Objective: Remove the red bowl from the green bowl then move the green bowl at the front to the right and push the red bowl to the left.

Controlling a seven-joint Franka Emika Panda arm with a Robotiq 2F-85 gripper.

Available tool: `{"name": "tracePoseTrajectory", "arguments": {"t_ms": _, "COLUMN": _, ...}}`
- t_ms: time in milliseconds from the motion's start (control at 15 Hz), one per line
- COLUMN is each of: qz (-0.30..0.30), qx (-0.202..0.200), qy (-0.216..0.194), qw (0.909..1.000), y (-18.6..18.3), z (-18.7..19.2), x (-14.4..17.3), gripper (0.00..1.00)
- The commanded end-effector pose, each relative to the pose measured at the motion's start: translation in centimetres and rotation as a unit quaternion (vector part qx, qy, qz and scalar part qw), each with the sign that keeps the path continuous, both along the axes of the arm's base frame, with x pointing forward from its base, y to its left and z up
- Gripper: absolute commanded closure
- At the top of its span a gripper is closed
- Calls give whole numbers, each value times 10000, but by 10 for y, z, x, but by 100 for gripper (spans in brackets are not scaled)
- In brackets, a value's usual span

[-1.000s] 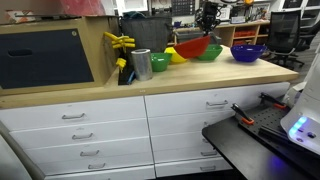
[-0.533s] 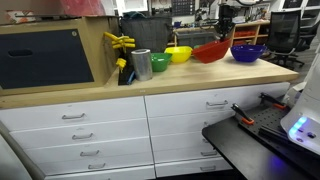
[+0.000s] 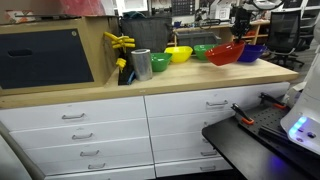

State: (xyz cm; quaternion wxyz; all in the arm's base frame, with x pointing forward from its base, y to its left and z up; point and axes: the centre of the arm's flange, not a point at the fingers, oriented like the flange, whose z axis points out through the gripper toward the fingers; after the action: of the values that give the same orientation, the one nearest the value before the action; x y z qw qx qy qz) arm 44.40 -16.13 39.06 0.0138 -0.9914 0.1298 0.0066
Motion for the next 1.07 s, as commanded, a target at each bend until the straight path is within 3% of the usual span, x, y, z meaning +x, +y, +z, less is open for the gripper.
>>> {"name": "tracePoseTrajectory", "arguments": {"t_ms": 0, "qz": -205, "qx": 109, "qy": -228, "qw": 9995, "y": -9, "z": -4, "x": -21, "gripper": 99}}
{"name": "tracePoseTrajectory", "arguments": {"t_ms": 400, "qz": -530, "qx": -45, "qy": -179, "qw": 9984, "y": -39, "z": -9, "x": -37, "gripper": 99}}
{"name": "tracePoseTrajectory", "arguments": {"t_ms": 467, "qz": -516, "qx": -52, "qy": -127, "qw": 9986, "y": -39, "z": -9, "x": -38, "gripper": 70}}
{"name": "tracePoseTrajectory", "arguments": {"t_ms": 533, "qz": -506, "qx": -84, "qy": -102, "qw": 9986, "y": -40, "z": -8, "x": -39, "gripper": 69}}
{"name": "tracePoseTrajectory", "arguments": {"t_ms": 800, "qz": -353, "qx": -230, "qy": -150, "qw": 9990, "y": -30, "z": 3, "x": -29, "gripper": 40}}
{"name": "tracePoseTrajectory", "arguments": {"t_ms": 1000, "qz": -205, "qx": -272, "qy": -297, "qw": 9990, "y": -2, "z": 13, "x": -10, "gripper": 18}}
